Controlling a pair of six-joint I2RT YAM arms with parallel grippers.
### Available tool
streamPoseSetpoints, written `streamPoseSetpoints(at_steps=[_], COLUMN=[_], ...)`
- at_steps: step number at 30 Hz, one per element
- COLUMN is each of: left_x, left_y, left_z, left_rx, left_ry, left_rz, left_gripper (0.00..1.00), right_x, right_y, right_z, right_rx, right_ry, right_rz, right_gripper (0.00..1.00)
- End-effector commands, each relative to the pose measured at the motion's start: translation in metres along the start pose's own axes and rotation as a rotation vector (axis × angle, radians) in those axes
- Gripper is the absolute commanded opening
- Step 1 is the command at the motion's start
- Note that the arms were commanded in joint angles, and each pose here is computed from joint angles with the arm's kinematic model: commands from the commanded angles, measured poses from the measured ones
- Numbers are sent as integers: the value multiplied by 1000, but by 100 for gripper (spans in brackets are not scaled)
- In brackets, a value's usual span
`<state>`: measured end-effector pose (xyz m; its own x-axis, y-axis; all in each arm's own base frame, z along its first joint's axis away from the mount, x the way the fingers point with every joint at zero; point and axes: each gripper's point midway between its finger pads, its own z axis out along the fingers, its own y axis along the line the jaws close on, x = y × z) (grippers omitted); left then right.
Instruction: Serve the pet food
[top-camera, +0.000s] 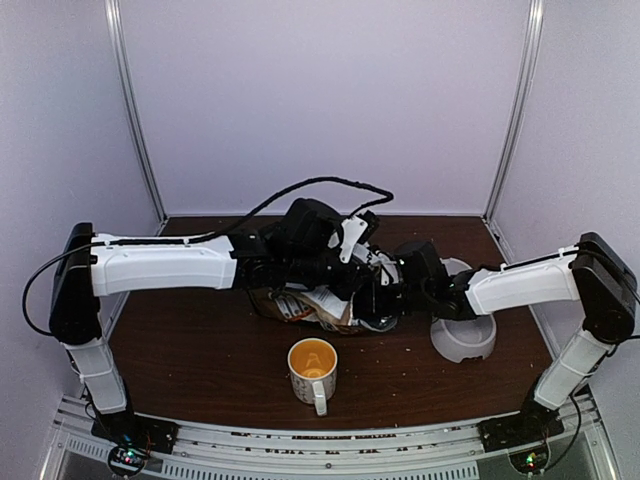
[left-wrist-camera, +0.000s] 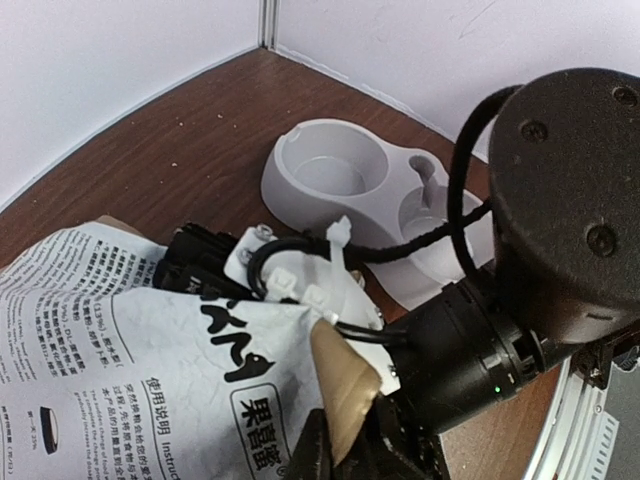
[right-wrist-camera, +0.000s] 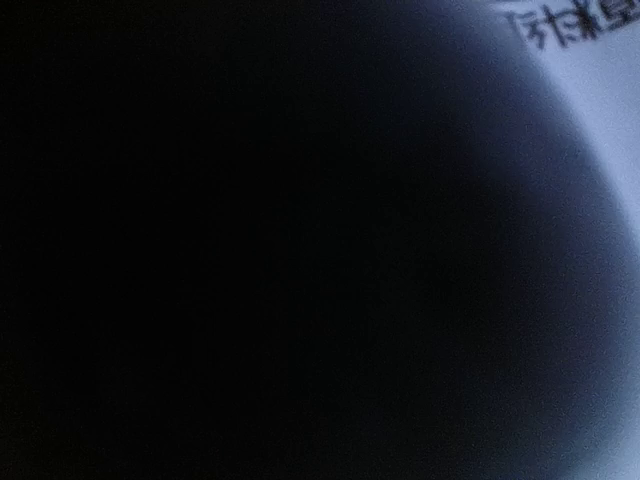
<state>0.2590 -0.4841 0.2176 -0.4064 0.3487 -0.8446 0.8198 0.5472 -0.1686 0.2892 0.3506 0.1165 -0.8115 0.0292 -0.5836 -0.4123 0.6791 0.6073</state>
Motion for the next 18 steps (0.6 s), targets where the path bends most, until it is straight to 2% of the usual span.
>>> streamPoseSetpoints(at_steps=[1, 8, 13, 18], left_x=[-39, -53, -65, -77], left_y=[-15, -4, 12, 22], left_z=[-19, -43, -66, -82], left_rx=[91, 70, 38, 30], left_ry=[-138, -178, -189, -194], left_rz=[-39, -74, -113, -138], left_gripper=[0, 0, 0, 0], right_x=[-7, -30, -41, -54], right_y=[73, 85, 75, 66], right_z=[-18, -42, -61, -82], right_rx=[-321, -393, -346, -326], right_ry=[8, -43, -72, -100], right_rz=[-70, 32, 117, 277], right_gripper=[0, 0, 0, 0])
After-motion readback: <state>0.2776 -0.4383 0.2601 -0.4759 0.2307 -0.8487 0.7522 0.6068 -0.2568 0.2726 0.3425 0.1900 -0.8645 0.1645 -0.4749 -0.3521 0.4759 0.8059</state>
